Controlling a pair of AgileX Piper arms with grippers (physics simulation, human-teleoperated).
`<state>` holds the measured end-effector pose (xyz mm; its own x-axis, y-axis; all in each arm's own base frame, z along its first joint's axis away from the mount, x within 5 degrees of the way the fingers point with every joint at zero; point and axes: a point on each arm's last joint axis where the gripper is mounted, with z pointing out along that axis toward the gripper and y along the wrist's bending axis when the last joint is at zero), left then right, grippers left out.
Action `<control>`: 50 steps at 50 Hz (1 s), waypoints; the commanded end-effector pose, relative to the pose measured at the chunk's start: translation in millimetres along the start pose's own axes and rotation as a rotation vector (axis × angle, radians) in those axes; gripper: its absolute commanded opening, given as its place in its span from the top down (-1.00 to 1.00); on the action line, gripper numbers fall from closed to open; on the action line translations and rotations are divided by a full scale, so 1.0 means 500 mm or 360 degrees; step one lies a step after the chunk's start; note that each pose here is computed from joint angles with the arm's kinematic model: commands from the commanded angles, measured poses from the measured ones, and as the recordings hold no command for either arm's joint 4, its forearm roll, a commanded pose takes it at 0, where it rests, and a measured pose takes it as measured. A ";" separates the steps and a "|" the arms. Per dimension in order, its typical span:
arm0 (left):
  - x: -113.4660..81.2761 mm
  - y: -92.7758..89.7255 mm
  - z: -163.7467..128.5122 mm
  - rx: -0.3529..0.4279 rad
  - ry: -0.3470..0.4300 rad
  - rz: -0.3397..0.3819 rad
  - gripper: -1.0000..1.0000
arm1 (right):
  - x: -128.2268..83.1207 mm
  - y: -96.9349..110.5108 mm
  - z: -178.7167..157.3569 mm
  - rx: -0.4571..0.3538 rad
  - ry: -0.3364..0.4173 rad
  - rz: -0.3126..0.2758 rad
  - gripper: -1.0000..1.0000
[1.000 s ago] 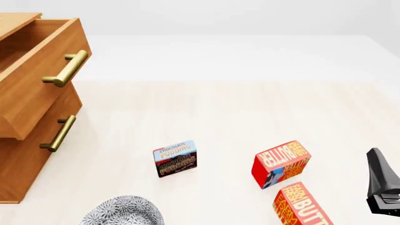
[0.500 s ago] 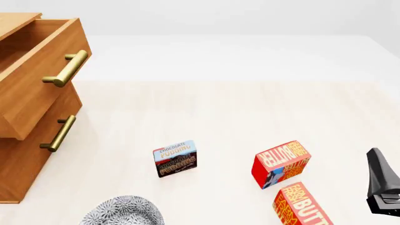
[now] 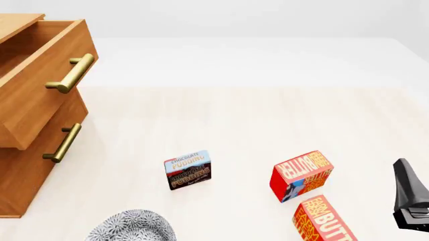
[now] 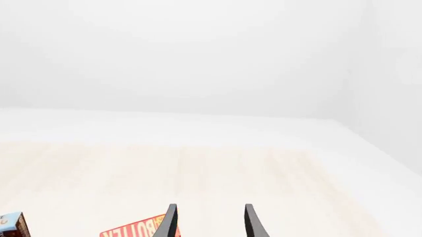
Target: Put the chocolate pudding in the top drawer of the cabinet and close it.
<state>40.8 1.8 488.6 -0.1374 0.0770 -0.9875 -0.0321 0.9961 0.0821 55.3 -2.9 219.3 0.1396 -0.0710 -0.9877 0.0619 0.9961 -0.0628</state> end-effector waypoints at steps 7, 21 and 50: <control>0.006 -0.002 0.081 0.0031 0.0249 -0.0053 -1.00 | 0.002 0.001 0.000 -0.0015 0.0017 0.0022 -1.00; 0.011 0.001 0.146 0.0017 0.0368 -0.0025 -1.00 | 0.002 0.001 0.000 -0.0015 0.0016 0.0022 -1.00; 0.053 -0.008 0.257 0.0033 0.0485 -0.0140 -1.00 | 0.002 0.001 0.000 -0.0015 0.0017 0.0023 -1.00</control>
<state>149.0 4.9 458.7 -0.4084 -0.0124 -0.9127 -0.0323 0.9995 0.0009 55.3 -2.9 219.3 0.1397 -0.0709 -0.9877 0.0618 0.9961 -0.0628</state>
